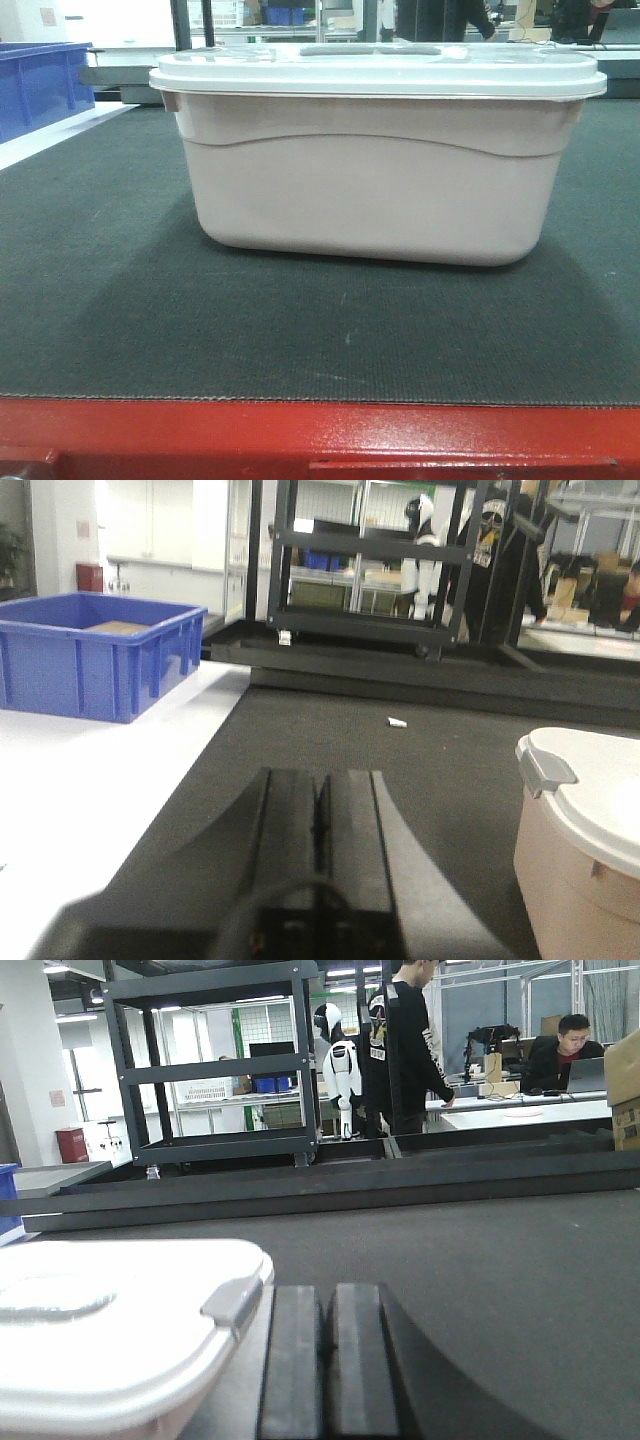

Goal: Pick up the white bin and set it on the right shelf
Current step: 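Move both grippers to the lid rim on opposite ends of the pink bin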

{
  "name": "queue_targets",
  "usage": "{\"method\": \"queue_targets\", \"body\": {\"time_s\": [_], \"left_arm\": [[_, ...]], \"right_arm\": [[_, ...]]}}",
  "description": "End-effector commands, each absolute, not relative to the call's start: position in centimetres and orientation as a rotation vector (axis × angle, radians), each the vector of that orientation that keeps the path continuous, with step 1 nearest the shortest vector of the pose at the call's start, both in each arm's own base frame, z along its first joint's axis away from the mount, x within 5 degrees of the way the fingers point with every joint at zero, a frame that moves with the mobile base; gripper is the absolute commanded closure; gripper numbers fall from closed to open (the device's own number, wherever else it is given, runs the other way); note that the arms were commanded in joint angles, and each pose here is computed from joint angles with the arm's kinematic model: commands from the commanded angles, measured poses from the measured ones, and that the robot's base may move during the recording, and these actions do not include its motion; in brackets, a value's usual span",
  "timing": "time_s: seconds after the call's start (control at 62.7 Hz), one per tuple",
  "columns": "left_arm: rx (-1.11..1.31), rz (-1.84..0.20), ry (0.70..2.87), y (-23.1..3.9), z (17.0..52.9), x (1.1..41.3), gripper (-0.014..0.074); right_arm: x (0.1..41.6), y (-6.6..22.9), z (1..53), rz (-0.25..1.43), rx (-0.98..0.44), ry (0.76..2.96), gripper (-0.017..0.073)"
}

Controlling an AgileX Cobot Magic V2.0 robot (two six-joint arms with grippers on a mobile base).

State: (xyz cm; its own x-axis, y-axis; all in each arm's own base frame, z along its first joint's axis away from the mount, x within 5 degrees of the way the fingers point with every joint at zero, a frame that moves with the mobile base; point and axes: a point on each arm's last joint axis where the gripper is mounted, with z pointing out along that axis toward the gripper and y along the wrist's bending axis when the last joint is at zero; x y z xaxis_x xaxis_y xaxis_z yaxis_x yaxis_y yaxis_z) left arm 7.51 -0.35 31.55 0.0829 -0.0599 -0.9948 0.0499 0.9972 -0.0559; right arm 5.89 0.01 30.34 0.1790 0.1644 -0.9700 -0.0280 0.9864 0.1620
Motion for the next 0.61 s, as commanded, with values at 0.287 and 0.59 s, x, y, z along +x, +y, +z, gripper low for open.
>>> {"method": "queue_targets", "body": {"time_s": [0.287,0.59], "left_arm": [[-0.067,-0.15,1.636,-0.8,38.2,16.7,0.0274],[-0.251,-0.434,1.863,-2.1,38.3,22.6,0.0162]], "right_arm": [[14.1,-0.2,36.7,0.125,0.136,1.483,-0.0034],[18.8,0.5,37.6,0.4,0.353,1.691,-0.0057]]}}
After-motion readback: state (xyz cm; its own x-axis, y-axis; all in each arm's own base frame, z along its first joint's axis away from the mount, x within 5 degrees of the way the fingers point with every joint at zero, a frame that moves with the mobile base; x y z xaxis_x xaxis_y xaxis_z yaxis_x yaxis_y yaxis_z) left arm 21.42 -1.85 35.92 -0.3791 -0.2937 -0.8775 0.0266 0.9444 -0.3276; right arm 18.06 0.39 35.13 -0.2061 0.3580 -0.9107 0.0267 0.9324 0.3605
